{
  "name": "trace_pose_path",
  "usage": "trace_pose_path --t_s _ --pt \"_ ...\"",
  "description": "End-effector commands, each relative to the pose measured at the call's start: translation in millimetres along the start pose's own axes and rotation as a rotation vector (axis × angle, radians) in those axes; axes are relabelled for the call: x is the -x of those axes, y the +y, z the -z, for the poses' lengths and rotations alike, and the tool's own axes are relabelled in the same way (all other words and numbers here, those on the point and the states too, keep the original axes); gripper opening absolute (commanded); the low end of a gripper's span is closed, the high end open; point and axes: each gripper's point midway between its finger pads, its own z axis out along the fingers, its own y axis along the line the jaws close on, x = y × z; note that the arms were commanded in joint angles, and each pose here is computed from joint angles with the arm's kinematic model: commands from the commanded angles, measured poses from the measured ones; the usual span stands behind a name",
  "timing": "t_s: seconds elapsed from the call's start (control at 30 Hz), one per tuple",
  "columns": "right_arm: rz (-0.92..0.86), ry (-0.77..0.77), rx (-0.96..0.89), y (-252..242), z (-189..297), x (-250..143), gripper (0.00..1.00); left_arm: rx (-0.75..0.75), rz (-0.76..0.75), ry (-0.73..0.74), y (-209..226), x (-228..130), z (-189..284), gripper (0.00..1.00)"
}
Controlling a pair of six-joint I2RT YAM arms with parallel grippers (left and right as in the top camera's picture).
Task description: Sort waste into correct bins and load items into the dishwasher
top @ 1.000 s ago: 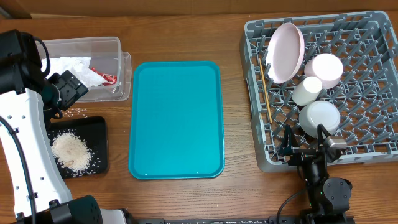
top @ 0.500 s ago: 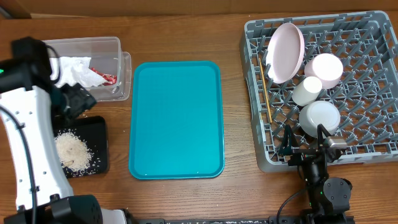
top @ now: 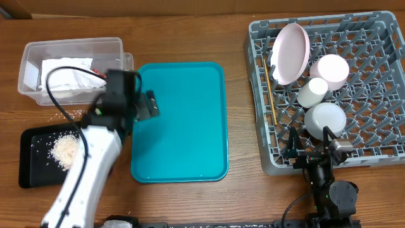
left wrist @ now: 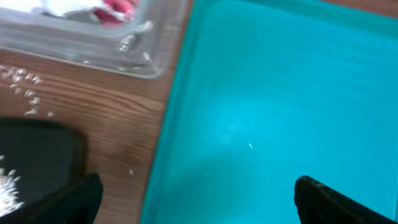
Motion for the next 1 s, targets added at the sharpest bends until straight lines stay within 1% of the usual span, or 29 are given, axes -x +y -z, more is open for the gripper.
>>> trace_pose_path --t_s 0.0,0.1,0.23,0.4,0.53,0.8,0.83,0.97 --pt "0.004 -0.005 -0.008 -2 0 -1 1.00 -0.017 -0.086 -0.053 3 -26 6 1.00" --pt "0.004 -0.005 -0.008 -2 0 -1 1.00 -0.022 -0.084 -0.056 13 -49 12 1.00" --pt "0.004 -0.005 -0.008 -2 0 -1 1.00 -0.048 -0.074 -0.113 24 -71 27 1.00" --pt "0.004 -0.005 -0.008 -2 0 -1 1.00 -0.042 -0.075 -0.110 32 -91 22 1.00" --pt "0.004 -0.005 -0.008 -2 0 -1 1.00 -0.050 -0.069 -0.141 37 -102 23 1.00" --pt "0.004 -0.005 -0.008 -2 0 -1 1.00 -0.130 -0.028 -0.370 37 -102 26 1.00" --pt "0.004 -0.005 -0.008 -2 0 -1 1.00 -0.150 -0.018 -0.427 37 -102 26 1.00" --pt "0.004 -0.005 -0.008 -2 0 -1 1.00 -0.190 -0.001 -0.525 34 -97 28 1.00"
